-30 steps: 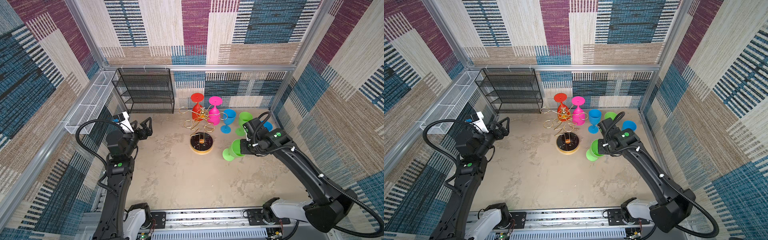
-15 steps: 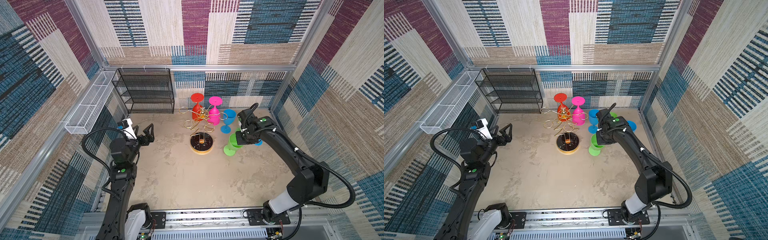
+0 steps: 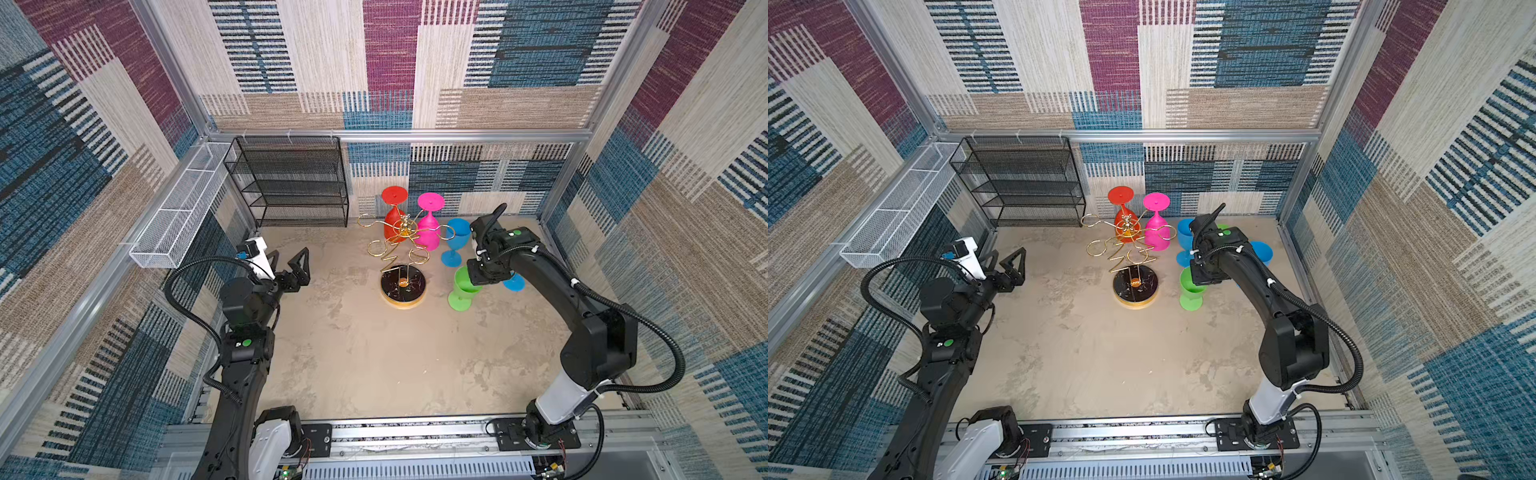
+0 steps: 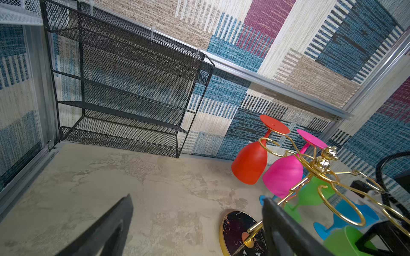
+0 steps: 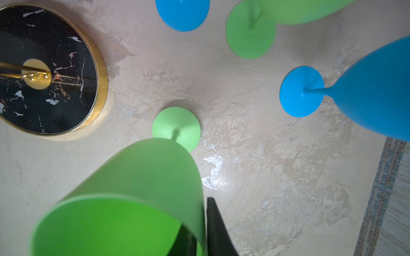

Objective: Take the wine glass off the wine glass rack
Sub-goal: 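Open the right gripper and raise it off the standing green glass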

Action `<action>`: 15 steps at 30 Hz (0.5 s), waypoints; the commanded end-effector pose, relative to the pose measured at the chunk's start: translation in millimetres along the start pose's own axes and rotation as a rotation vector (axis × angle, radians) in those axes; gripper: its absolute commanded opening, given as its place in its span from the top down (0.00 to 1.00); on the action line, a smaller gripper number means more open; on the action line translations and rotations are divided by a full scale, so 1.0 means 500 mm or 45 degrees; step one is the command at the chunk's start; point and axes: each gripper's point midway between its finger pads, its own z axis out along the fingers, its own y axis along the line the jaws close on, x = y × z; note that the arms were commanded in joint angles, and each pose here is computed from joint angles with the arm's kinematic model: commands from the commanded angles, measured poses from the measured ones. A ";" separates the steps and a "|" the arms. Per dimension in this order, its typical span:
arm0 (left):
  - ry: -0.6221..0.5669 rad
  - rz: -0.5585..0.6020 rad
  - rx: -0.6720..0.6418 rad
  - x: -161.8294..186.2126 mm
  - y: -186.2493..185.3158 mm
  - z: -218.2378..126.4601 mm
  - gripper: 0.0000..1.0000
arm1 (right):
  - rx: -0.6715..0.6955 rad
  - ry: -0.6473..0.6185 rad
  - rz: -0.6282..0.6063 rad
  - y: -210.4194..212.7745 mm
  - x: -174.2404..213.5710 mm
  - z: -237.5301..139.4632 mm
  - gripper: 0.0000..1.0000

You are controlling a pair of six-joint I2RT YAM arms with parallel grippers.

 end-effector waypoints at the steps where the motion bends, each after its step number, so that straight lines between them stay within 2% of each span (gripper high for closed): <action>1: -0.014 0.037 0.023 -0.013 -0.010 -0.002 0.07 | -0.025 -0.060 -0.004 0.007 -0.025 -0.011 0.69; 4: -0.007 0.024 0.013 -0.017 -0.010 -0.003 0.07 | -0.060 -0.103 0.001 0.014 -0.040 -0.033 0.58; 7: -0.013 0.007 0.021 -0.026 -0.015 -0.004 0.08 | -0.109 -0.200 0.015 0.020 -0.074 -0.087 0.52; 12: -0.029 -0.015 0.026 -0.040 -0.022 -0.009 0.08 | -0.162 -0.366 0.055 0.011 -0.114 -0.189 0.47; 15: -0.052 -0.023 0.030 -0.054 -0.028 -0.017 0.08 | -0.288 -0.507 0.084 0.018 -0.141 -0.256 0.45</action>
